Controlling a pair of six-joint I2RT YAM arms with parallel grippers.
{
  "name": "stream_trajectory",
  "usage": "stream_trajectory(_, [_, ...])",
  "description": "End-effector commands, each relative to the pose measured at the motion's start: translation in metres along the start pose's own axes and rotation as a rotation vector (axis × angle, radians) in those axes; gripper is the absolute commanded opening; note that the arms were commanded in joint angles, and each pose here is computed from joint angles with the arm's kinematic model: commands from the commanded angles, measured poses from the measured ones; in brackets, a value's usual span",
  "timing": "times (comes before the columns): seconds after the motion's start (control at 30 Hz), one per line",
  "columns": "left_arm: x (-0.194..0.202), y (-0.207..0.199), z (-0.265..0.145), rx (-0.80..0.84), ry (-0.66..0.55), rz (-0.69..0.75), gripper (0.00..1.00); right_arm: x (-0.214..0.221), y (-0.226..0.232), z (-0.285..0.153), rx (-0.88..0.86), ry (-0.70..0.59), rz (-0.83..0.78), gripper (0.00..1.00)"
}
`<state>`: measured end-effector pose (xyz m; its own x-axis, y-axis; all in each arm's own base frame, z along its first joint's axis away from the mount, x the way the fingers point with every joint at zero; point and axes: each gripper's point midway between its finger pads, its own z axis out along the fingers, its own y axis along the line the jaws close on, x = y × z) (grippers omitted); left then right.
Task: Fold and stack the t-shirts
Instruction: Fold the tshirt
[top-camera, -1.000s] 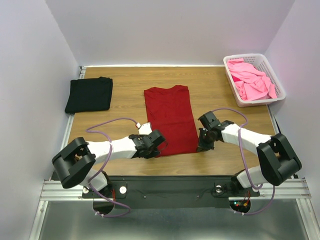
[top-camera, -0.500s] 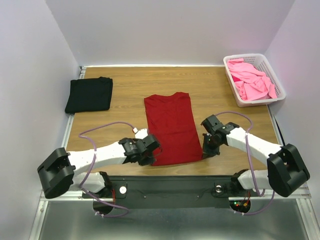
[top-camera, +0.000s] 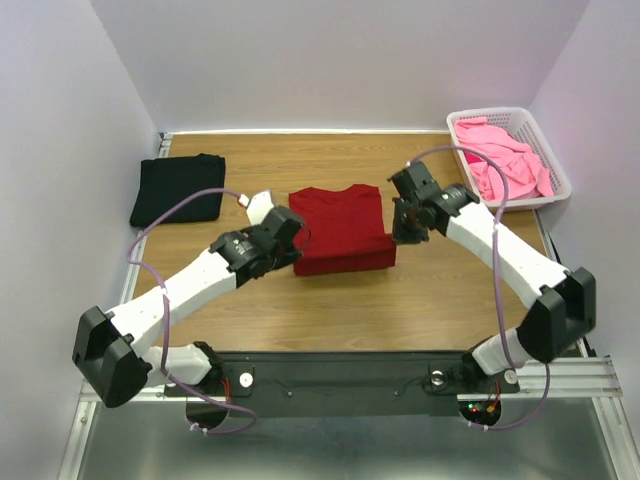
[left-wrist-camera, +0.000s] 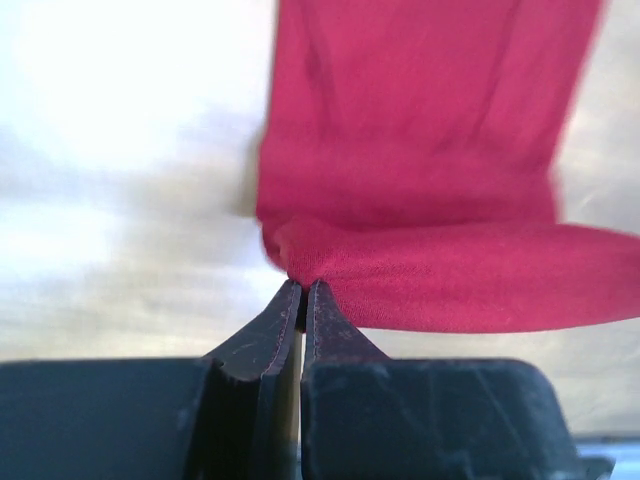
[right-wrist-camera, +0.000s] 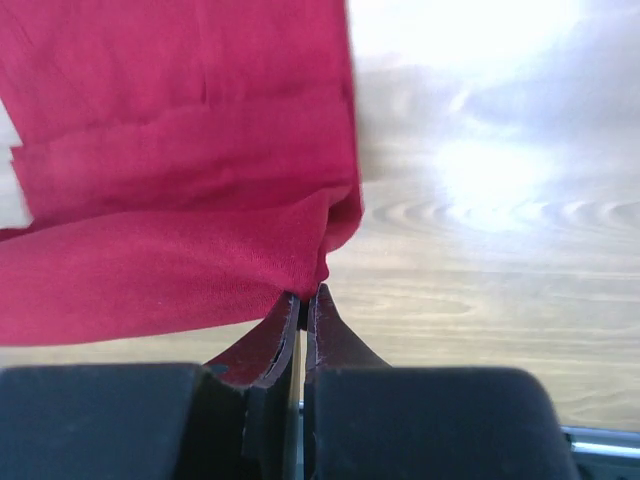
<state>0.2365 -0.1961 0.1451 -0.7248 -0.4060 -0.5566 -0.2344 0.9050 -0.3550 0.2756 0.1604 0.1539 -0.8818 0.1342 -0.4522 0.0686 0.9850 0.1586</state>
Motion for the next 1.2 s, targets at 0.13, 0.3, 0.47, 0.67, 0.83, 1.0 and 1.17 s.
stream_trajectory(0.13, [-0.083, -0.015, 0.005, -0.011, -0.219, 0.083, 0.0, -0.082, 0.004, -0.005, 0.114, -0.152, -0.096, 0.01])
stream_trajectory(0.3, [-0.107, -0.026, 0.006, 0.008, -0.266, 0.096, 0.0, -0.108, 0.011, -0.006, 0.103, -0.188, -0.087, 0.01])
stream_trajectory(0.47, [-0.13, -0.026, 0.015, 0.001, -0.307, 0.111, 0.0, -0.123, 0.013, -0.003, 0.096, -0.204, -0.077, 0.01])
stream_trajectory(0.67, [-0.145, -0.028, 0.035, 0.0, -0.32, 0.136, 0.0, -0.136, 0.012, 0.009, 0.092, -0.212, -0.07, 0.01])
stream_trajectory(0.83, [-0.155, -0.03, 0.052, -0.006, -0.321, 0.159, 0.0, -0.147, 0.013, 0.027, 0.096, -0.211, -0.074, 0.01])
stream_trajectory(1.0, [-0.166, -0.025, 0.068, -0.035, -0.325, 0.166, 0.0, -0.16, 0.017, 0.046, 0.082, -0.209, -0.075, 0.01])
stream_trajectory(1.17, [-0.18, -0.02, 0.084, -0.051, -0.326, 0.173, 0.0, -0.173, 0.024, 0.068, 0.067, -0.199, -0.077, 0.01])
